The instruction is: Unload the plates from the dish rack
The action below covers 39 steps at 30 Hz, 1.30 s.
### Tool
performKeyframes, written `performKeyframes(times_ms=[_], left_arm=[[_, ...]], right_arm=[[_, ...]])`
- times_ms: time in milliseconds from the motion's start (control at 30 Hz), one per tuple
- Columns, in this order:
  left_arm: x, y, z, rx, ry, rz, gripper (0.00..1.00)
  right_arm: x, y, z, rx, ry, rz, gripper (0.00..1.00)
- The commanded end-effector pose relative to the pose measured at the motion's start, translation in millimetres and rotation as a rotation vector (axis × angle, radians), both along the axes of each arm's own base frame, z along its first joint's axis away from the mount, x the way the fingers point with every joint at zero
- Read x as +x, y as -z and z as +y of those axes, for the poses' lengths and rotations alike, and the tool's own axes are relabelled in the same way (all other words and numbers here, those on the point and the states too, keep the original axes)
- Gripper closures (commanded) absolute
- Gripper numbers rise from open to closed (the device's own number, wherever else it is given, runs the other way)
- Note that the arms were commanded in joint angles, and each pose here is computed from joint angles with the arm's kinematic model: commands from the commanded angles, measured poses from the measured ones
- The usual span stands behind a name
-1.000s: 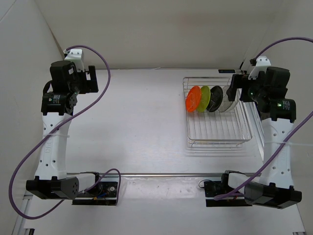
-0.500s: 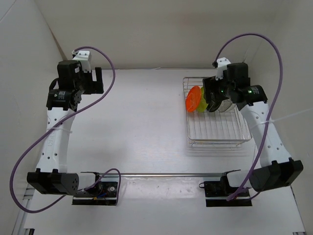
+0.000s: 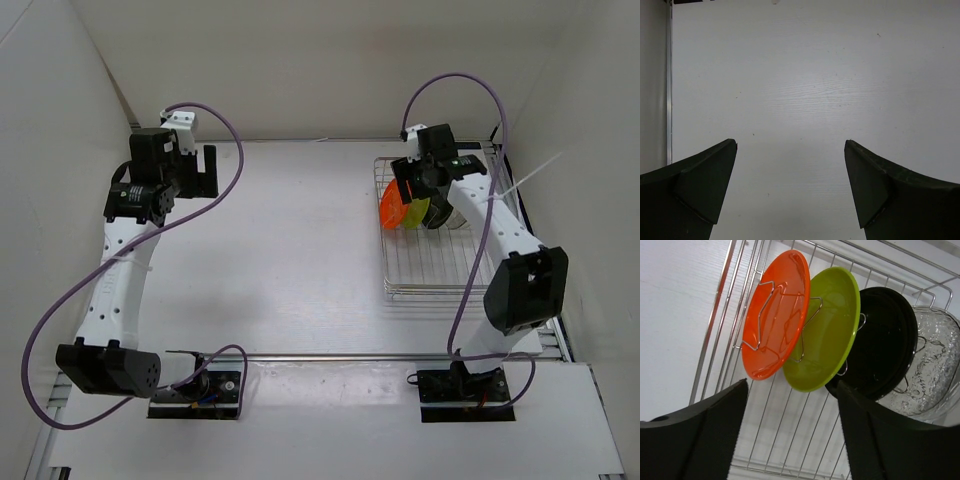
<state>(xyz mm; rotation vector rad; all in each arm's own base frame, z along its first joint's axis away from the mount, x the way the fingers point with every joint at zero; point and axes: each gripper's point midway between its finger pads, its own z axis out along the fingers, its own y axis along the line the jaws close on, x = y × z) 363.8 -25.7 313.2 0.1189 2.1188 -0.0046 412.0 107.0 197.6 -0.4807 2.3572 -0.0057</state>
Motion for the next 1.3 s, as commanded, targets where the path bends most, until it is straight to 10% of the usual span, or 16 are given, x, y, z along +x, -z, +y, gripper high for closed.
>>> performKeyframes(times_ms=[0, 600, 1267], left_arm=[[-8, -24, 5, 0.024, -0.013, -0.070, 0.00], [-21, -24, 11, 0.049, -0.034, -0.089, 0.00], [-20, -12, 11, 0.059, -0.029, -0.077, 0.00]], right_arm=[[29, -15, 7, -0.024, 0.000, -0.092, 0.28], [56, 28, 12, -0.120, -0.004, -0.029, 0.41], [56, 32, 14, -0.165, 0.031, -0.029, 0.92]])
